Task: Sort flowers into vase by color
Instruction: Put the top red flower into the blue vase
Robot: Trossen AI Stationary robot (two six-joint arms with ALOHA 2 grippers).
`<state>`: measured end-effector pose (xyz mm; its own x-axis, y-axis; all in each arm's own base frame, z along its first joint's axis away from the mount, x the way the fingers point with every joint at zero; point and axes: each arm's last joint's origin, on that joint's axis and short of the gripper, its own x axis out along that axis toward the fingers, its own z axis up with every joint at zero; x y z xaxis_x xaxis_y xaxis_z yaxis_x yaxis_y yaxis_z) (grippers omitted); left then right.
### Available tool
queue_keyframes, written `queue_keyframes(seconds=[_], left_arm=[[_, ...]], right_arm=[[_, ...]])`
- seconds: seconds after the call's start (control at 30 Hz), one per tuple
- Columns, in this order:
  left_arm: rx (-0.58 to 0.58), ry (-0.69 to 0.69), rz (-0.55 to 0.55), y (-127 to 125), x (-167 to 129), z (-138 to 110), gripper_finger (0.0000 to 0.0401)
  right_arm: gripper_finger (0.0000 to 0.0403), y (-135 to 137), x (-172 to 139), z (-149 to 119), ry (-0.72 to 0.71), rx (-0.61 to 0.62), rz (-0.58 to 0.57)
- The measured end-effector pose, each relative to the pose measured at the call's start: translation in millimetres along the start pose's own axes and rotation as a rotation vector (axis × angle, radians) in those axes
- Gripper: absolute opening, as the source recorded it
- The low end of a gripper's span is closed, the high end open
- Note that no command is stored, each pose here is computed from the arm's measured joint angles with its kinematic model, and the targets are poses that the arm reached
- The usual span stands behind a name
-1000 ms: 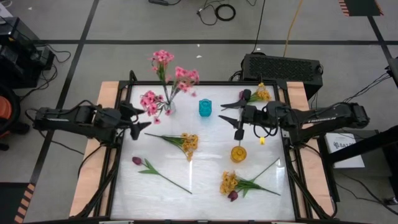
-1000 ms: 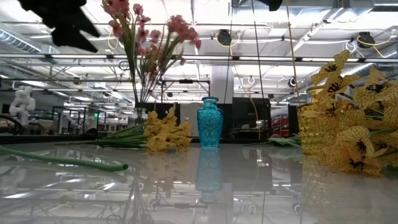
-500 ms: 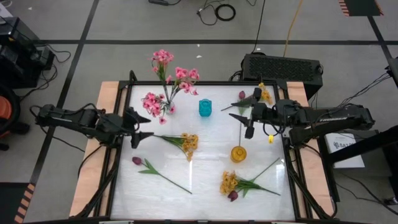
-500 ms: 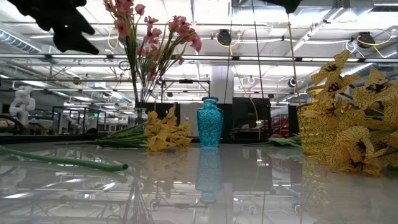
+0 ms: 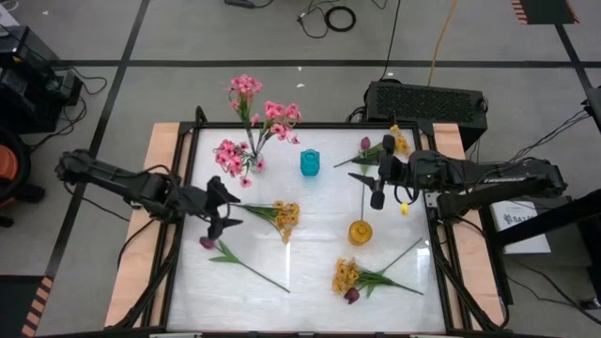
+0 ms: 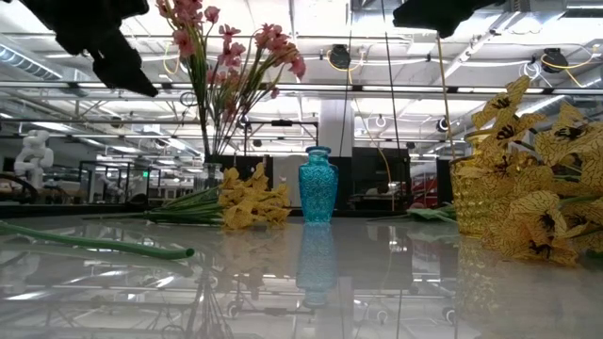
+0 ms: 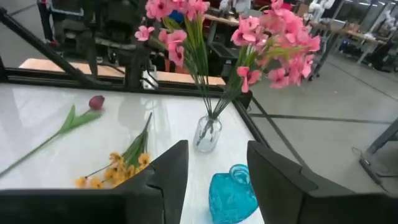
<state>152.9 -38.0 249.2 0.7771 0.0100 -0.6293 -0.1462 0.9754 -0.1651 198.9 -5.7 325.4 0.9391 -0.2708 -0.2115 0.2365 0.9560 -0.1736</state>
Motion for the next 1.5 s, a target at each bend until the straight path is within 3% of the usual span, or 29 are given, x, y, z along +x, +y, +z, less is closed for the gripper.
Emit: queue_keyframes(seconds=[0.27,0.63,0.87,1.2,1.4,1.5], left_arm=[[0.071,0.138,0.037,-16,34,-10,0.0331],[0.144,0.243,0.244,-19,67,-25,0.0331],[0.039,0.200,0.240,-30,78,-28,0.0331],[0.190,-0.012,0.150,-64,101,-24,0.0331],[0.196,-0.007,0.153,-67,113,-29,0.0331],[0.190,-0.017,0.147,-69,118,-29,0.0331]], right_arm=[[0.0155,0,4,6,-0.065,-0.038,-0.014],[0.0155,1,5,6,-0.065,-0.035,-0.014],[0.0155,1,5,2,-0.029,-0.045,-0.008],[0.0155,1,5,-7,0.071,0.002,-0.034],[0.0155,1,4,-15,0.148,0.007,-0.053],[0.0155,-2,4,-20,0.197,0.006,-0.147]])
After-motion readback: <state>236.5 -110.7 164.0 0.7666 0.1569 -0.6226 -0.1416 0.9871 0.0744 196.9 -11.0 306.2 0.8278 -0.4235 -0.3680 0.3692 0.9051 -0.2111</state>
